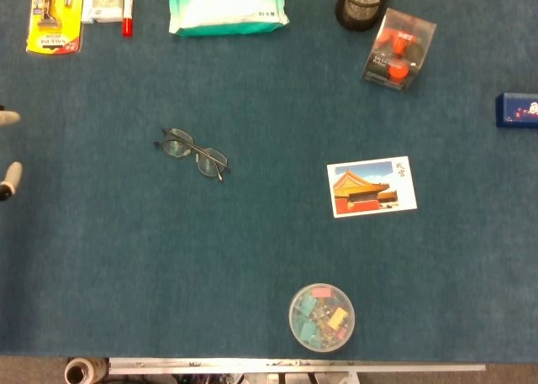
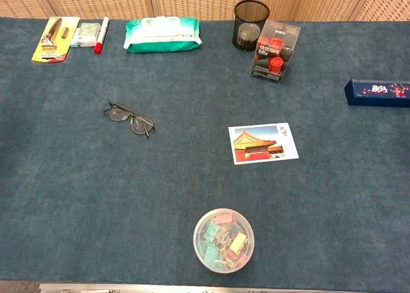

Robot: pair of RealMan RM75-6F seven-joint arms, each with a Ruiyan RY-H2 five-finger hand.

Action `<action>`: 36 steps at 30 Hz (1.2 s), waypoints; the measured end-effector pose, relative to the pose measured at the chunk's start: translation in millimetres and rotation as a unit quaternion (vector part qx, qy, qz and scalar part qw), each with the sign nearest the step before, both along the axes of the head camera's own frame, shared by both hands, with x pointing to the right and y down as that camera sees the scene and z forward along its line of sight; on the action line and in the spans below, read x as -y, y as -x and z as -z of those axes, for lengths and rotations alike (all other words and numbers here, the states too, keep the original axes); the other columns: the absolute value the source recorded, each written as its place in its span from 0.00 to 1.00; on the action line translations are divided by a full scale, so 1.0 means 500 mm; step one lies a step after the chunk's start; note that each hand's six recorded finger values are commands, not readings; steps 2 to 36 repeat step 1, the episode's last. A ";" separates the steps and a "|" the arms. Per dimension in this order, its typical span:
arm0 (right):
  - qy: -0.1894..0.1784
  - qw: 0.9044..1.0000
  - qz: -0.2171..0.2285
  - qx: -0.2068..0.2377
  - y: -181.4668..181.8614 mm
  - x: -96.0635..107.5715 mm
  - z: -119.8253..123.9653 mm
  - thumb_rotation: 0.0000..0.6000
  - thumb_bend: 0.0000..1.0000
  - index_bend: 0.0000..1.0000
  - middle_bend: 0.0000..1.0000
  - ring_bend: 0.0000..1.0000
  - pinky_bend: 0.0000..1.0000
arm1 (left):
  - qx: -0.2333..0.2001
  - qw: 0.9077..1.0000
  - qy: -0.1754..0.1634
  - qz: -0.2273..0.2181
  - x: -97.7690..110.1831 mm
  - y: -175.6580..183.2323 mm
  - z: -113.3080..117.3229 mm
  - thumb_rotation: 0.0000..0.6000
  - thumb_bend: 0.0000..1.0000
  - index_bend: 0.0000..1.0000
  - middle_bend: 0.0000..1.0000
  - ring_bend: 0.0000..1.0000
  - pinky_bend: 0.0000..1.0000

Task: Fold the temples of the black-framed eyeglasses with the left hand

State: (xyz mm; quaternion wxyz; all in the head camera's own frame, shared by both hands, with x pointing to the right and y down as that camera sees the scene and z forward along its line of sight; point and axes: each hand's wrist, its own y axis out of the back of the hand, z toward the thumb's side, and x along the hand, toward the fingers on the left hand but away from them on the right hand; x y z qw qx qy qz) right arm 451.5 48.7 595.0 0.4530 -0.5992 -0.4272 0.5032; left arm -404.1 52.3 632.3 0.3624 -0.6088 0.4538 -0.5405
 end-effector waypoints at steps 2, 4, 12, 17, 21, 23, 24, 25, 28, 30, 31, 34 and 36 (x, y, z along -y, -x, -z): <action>0.001 1.000 0.000 -0.001 -0.001 0.000 -0.001 1.00 0.60 0.58 0.52 0.42 0.66 | 0.002 1.000 -0.002 0.005 -0.001 0.003 0.002 1.00 0.36 0.25 0.21 0.15 0.25; 0.001 1.000 0.000 -0.001 -0.001 0.000 -0.001 1.00 0.60 0.58 0.52 0.42 0.66 | 0.002 1.000 -0.002 0.005 -0.001 0.003 0.002 1.00 0.36 0.25 0.21 0.15 0.25; 0.001 1.000 0.000 -0.001 -0.001 0.000 -0.001 1.00 0.60 0.58 0.52 0.42 0.66 | 0.002 1.000 -0.002 0.005 -0.001 0.003 0.002 1.00 0.36 0.25 0.21 0.15 0.25; 0.001 1.000 0.000 -0.001 -0.001 0.000 -0.001 1.00 0.60 0.58 0.52 0.42 0.66 | 0.002 1.000 -0.002 0.005 -0.001 0.003 0.002 1.00 0.36 0.25 0.21 0.15 0.25; 0.001 1.000 0.000 -0.001 -0.001 0.000 -0.001 1.00 0.60 0.58 0.52 0.42 0.66 | 0.002 1.000 -0.002 0.005 -0.001 0.003 0.002 1.00 0.36 0.25 0.21 0.15 0.25; 0.001 1.000 0.000 -0.001 -0.001 0.000 -0.001 1.00 0.60 0.58 0.52 0.42 0.66 | 0.002 1.000 -0.002 0.005 -0.001 0.003 0.002 1.00 0.36 0.25 0.21 0.15 0.25; 0.001 1.000 0.000 -0.001 -0.001 0.000 -0.001 1.00 0.60 0.58 0.52 0.42 0.66 | 0.002 1.000 -0.002 0.005 -0.001 0.003 0.002 1.00 0.36 0.25 0.21 0.15 0.25; 0.001 1.000 0.000 -0.001 -0.001 0.000 -0.001 1.00 0.60 0.58 0.52 0.42 0.66 | 0.002 1.000 -0.002 0.005 -0.001 0.003 0.002 1.00 0.36 0.25 0.21 0.15 0.25; 0.001 1.000 0.000 -0.001 -0.001 0.000 -0.001 1.00 0.60 0.58 0.52 0.42 0.66 | 0.002 1.000 -0.002 0.005 -0.001 0.003 0.002 1.00 0.36 0.25 0.21 0.15 0.25; 0.001 1.000 0.000 -0.001 -0.001 0.000 -0.001 1.00 0.60 0.58 0.52 0.42 0.66 | 0.002 1.000 -0.002 0.005 -0.001 0.003 0.002 1.00 0.36 0.25 0.21 0.15 0.25; 0.001 1.000 0.000 -0.001 -0.001 0.000 -0.001 1.00 0.60 0.58 0.52 0.42 0.66 | 0.002 1.000 -0.002 0.005 -0.001 0.003 0.002 1.00 0.36 0.25 0.21 0.15 0.25; 0.001 1.000 0.000 -0.001 -0.001 0.000 -0.001 1.00 0.60 0.58 0.52 0.42 0.66 | 0.002 1.000 -0.002 0.005 -0.001 0.003 0.002 1.00 0.36 0.25 0.21 0.15 0.25; 0.001 1.000 0.000 -0.001 -0.001 0.000 -0.001 1.00 0.60 0.58 0.52 0.42 0.66 | 0.002 1.000 -0.002 0.005 -0.001 0.003 0.002 1.00 0.36 0.25 0.21 0.15 0.25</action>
